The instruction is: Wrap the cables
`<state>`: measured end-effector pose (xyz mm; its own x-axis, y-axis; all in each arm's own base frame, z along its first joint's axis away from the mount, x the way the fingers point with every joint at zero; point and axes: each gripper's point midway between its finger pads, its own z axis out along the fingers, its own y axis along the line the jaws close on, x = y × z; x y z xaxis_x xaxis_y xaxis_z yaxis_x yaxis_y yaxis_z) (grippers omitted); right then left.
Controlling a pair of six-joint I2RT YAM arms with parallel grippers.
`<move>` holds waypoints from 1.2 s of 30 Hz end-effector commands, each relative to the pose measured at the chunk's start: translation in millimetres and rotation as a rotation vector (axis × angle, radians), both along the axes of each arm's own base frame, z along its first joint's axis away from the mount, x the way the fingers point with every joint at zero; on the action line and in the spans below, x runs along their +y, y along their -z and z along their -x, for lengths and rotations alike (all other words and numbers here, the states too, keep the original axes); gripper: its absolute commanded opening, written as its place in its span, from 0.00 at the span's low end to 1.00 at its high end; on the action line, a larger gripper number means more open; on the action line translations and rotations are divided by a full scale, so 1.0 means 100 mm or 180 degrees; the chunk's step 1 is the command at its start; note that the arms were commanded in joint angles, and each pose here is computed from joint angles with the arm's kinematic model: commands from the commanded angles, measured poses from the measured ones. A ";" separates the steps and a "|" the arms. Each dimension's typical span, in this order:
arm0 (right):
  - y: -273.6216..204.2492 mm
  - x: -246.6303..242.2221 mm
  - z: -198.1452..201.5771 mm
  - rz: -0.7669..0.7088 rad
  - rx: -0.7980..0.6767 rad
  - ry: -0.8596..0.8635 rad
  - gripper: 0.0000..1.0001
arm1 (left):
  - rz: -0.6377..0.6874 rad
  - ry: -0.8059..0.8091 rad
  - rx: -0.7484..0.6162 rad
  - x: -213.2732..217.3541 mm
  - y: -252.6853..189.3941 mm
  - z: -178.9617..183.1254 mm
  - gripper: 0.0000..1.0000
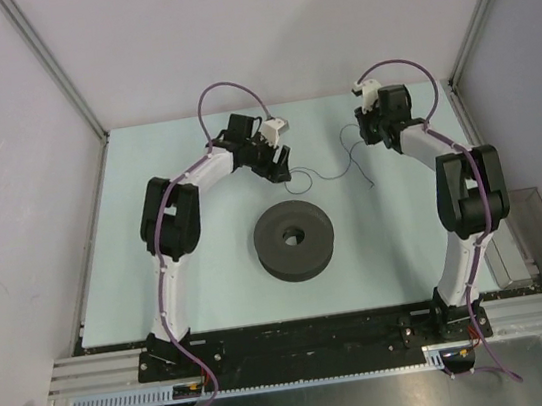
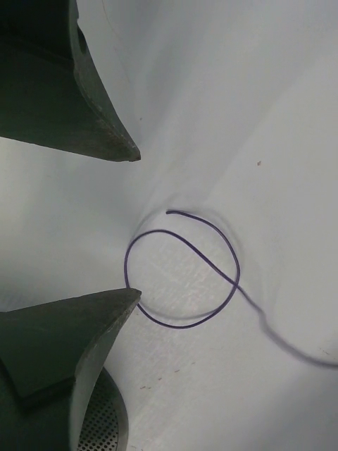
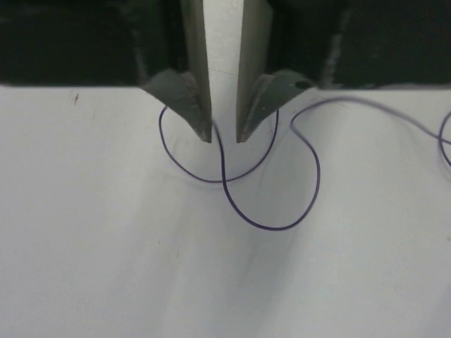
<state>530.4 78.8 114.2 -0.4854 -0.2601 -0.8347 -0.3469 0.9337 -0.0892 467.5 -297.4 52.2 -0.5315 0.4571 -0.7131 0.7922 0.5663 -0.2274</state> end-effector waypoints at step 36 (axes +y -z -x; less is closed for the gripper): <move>0.85 -0.12 0.99 0.0172 0.1462 -0.0254 0.52 | 0.0279 -0.0057 -0.0169 -0.09 -0.50 -0.04 0.78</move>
<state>422.5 80.1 38.5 -0.7845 -0.3314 -0.5242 -0.4532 0.8833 0.1197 467.0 -303.0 54.5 -0.5609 0.4276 -0.7090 0.7715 0.5806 -0.2602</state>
